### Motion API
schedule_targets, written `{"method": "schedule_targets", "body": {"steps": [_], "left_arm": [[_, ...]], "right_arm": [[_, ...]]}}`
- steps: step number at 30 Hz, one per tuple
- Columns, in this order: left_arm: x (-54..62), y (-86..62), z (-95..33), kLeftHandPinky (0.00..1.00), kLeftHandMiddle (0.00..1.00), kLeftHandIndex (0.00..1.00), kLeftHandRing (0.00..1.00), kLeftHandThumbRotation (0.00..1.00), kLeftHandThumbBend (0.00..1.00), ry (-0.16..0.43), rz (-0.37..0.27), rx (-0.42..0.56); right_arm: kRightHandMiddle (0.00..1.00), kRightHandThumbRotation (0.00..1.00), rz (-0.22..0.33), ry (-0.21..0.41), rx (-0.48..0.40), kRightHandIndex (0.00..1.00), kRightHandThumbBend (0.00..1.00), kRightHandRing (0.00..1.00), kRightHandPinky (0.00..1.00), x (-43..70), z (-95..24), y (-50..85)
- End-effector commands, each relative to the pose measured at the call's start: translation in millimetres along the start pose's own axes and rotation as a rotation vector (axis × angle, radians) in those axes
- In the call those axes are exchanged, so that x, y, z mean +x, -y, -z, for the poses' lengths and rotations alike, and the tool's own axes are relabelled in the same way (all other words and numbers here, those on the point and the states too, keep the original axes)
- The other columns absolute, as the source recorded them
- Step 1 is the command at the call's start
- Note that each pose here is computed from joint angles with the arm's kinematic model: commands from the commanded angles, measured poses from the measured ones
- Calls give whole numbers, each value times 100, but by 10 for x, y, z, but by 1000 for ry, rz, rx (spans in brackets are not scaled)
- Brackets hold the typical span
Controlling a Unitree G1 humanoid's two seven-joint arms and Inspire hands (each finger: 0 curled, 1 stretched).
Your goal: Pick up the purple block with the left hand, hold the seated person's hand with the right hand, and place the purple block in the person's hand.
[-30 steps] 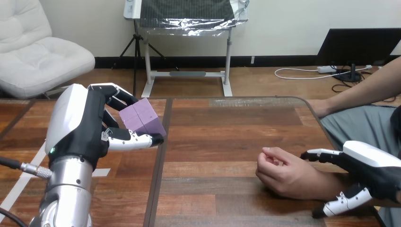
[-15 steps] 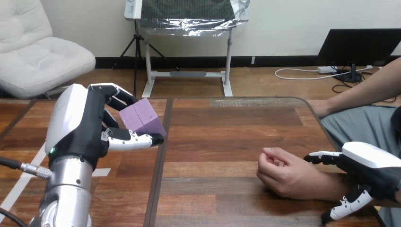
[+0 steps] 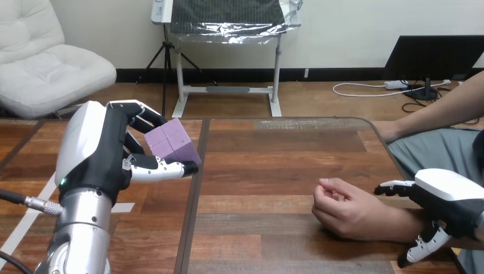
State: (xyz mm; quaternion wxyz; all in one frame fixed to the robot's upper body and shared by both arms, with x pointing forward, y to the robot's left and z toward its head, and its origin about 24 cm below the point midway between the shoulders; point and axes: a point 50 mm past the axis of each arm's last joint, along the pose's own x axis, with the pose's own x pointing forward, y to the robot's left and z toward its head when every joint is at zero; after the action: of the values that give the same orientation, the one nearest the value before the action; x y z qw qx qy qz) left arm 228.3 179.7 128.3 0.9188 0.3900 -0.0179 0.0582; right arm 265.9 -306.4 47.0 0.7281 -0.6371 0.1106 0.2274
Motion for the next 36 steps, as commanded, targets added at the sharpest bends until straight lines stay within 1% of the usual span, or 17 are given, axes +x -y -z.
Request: {"method": "schedule_targets", "body": {"steps": [1, 11, 18, 22, 28, 31, 34, 36], "left_arm": [[26, -101, -114, 18, 35, 43, 25, 0, 71, 64, -57, -8], [26, -103, -112, 17, 34, 43, 24, 0, 71, 68, -56, -5], [24, -105, -109, 17, 34, 43, 24, 0, 72, 67, -55, -5], [23, -106, -108, 17, 34, 43, 24, 0, 72, 66, -55, -5], [18, -114, -103, 17, 34, 43, 25, 0, 72, 66, -52, -4], [16, -114, -104, 18, 34, 43, 26, 0, 72, 65, -51, -5], [14, -112, -106, 18, 35, 43, 25, 0, 72, 64, -51, -9], [15, -112, -105, 18, 35, 43, 26, 0, 72, 63, -50, -10]], "right_arm": [[87, 13, 2, -79, -24, 88, 100, 86, 78, 39, 78, 71], [88, 14, -36, -130, -34, 88, 100, 87, 71, 71, 101, 63], [87, 13, -50, -151, -24, 88, 100, 87, 69, 82, 122, 62], [87, 13, -65, -172, -20, 88, 100, 87, 69, 94, 136, 62], [87, 11, -81, -180, -6, 87, 100, 86, 69, 97, 136, 69], [86, 11, -89, -174, 0, 86, 100, 85, 67, 98, 134, 70], [83, 10, -89, -168, 11, 84, 100, 82, 63, 99, 133, 65], [81, 9, -88, -169, 19, 83, 100, 77, 58, 100, 133, 60]]}}
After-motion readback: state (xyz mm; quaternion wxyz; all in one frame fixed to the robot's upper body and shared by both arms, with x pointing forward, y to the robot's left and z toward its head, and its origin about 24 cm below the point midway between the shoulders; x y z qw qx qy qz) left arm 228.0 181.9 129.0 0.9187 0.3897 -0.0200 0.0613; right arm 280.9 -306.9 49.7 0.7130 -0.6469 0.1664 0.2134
